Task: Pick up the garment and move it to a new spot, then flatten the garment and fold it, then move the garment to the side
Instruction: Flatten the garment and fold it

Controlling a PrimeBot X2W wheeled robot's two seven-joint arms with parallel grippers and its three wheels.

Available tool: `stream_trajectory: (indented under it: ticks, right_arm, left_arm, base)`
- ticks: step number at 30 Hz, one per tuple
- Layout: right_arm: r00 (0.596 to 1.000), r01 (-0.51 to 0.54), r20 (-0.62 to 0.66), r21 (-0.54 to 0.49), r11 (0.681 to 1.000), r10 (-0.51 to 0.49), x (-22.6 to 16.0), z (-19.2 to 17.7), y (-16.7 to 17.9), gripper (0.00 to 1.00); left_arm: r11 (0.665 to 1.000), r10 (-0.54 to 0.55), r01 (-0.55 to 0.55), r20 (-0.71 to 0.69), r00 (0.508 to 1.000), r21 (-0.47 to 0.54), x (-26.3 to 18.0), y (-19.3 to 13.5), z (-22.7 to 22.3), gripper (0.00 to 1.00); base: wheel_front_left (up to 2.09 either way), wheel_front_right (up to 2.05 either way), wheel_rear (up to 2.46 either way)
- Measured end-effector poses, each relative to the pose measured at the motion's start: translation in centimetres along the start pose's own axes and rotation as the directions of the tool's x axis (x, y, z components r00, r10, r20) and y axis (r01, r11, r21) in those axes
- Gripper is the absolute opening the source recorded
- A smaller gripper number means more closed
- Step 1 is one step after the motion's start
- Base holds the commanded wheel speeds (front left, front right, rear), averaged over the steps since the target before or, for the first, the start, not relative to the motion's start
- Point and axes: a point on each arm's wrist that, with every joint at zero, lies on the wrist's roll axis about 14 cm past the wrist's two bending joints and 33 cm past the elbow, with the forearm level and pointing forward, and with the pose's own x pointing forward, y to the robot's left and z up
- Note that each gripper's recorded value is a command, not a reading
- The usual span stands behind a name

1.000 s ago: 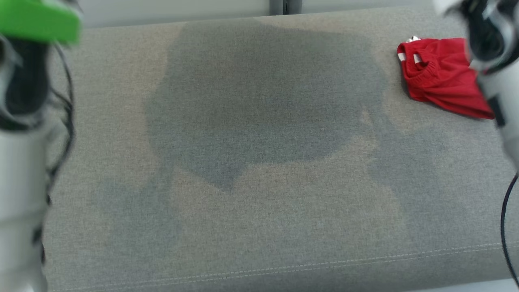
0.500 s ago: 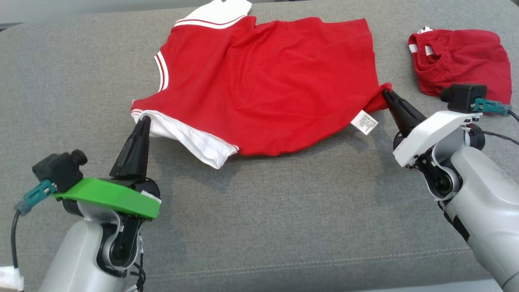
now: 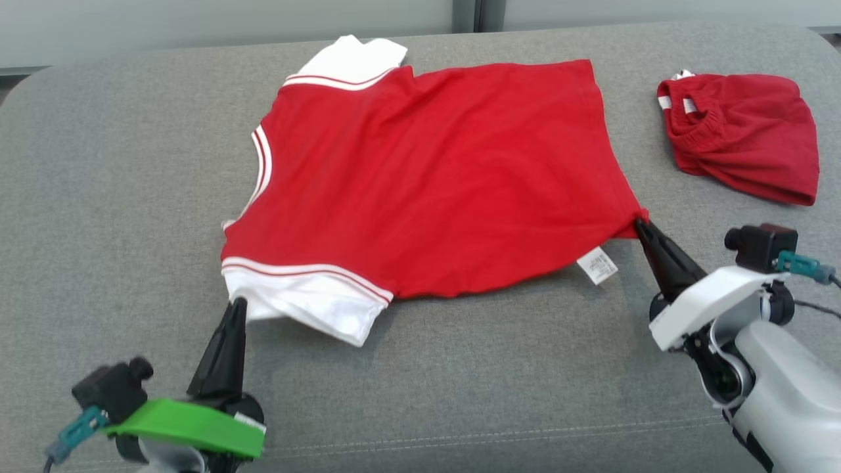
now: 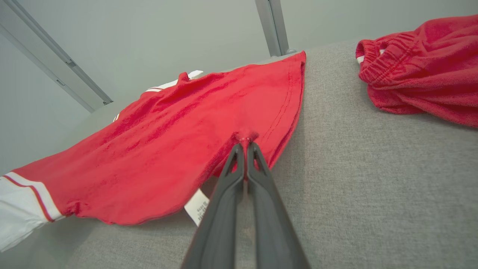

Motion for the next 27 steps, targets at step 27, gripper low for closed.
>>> stream_trajectory:
  ticks: [27]
  right_arm:
    - [0.997, 0.035, -0.069, 0.014, 0.999, -0.034, -6.4, -4.6, 0.4, 0.00]
  left_arm:
    - [0.995, 0.098, -0.097, -0.069, 0.993, 0.024, -5.3, 2.5, -2.7, 0.00]
  base:
    - [0.00, 0.00, 0.00]
